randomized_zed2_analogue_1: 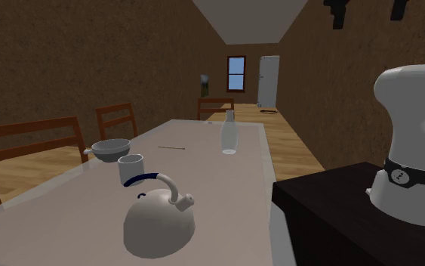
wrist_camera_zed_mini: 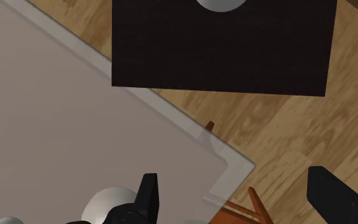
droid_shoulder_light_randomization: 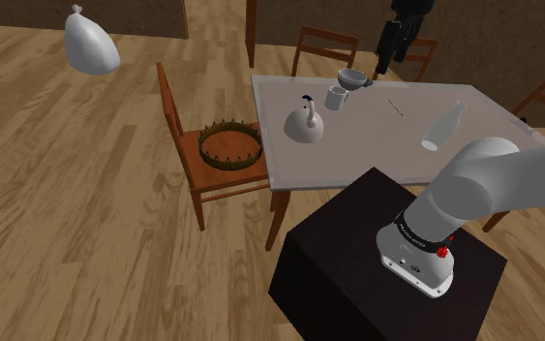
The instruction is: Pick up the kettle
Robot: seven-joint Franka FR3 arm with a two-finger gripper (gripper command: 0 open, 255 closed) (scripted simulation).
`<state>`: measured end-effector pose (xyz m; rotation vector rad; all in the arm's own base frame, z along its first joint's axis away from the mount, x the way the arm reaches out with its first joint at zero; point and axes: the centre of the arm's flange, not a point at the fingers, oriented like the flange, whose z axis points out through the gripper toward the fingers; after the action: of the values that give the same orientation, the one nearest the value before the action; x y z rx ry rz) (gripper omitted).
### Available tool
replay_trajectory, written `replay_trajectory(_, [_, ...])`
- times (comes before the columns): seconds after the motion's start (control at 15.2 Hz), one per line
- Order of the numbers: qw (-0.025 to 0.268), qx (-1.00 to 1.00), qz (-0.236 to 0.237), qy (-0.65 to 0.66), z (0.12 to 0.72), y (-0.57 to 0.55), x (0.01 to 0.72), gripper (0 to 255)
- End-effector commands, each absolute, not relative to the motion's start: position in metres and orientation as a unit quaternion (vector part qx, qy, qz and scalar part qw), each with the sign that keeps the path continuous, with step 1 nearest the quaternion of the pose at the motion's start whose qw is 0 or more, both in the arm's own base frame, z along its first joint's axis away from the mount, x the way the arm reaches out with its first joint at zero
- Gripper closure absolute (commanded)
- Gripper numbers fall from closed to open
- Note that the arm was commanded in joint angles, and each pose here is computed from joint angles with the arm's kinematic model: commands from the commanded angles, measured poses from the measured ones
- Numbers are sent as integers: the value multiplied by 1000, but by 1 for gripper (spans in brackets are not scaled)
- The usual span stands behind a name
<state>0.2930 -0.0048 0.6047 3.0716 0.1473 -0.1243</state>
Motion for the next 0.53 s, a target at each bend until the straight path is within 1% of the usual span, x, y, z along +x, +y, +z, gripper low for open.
replay_trajectory(0.0, [32,998,-40,48,605,-5,293,0])
replay_trajectory(0.46, [20,998,-54,-16,548,-31,367,0])
